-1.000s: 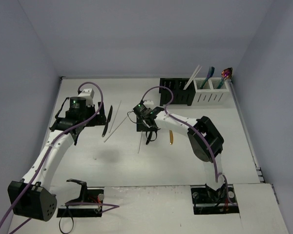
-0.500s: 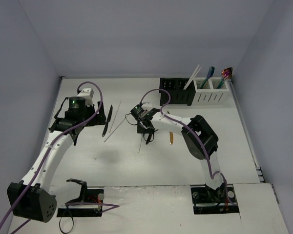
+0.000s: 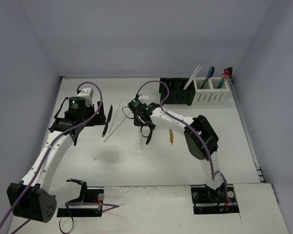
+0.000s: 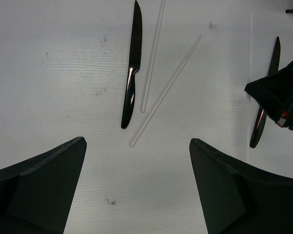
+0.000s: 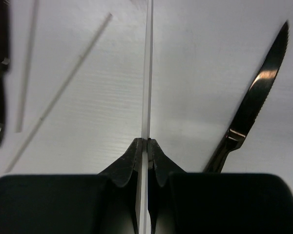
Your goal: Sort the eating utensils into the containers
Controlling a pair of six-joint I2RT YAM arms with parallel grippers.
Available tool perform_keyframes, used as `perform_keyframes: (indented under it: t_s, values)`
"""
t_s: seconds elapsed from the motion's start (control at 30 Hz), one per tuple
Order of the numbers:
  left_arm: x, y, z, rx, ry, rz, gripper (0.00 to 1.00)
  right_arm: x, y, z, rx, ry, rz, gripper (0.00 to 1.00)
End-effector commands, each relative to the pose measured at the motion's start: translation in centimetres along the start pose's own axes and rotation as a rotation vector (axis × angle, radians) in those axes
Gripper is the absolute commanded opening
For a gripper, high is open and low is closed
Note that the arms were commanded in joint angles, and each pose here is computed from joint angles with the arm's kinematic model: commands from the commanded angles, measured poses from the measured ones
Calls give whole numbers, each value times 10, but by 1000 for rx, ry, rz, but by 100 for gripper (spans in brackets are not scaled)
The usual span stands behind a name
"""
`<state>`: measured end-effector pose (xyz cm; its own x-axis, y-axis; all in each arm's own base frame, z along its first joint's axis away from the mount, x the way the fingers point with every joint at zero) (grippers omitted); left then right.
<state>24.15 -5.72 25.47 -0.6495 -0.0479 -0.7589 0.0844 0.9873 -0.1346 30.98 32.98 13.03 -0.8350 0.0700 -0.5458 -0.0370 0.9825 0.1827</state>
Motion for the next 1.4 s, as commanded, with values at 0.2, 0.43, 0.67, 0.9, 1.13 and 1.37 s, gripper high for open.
perform_keyframes:
  t_s: [0.2, 0.43, 0.67, 0.9, 1.13, 1.37]
  values:
    - [-10, 1, 0, -4, -48, 18, 85, -197, -60, -146, 16, -689, 144, 0]
    - [-8, 3, 4, -12, -32, 26, 85, -268, -138, -162, 100, -1002, 243, 0]
    - [-7, 2, 12, -8, -4, 31, 85, -296, -186, -130, 184, -1142, 312, 0]
    - [-6, 2, 14, -4, 4, 34, 85, -294, -208, -78, 228, -1135, 312, 0]
    - [-6, 1, 15, 8, 10, 32, 85, -267, -216, -27, 236, -1054, 281, 0]
    - [-6, -1, 17, 40, 14, 46, 85, -251, -212, -25, 160, -1003, 249, 26]
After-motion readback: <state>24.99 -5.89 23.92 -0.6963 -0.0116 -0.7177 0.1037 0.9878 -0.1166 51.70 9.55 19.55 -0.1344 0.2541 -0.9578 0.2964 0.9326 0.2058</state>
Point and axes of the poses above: each gripper's point midway between its finger pads, its own z axis out along the fingers, its own y axis along the line the jaws close on, x = y × z, the point moved 9 cm from there along -z, back along the fingers, and after that the axes turned 3 degrees about z, right-handed, at the moved point
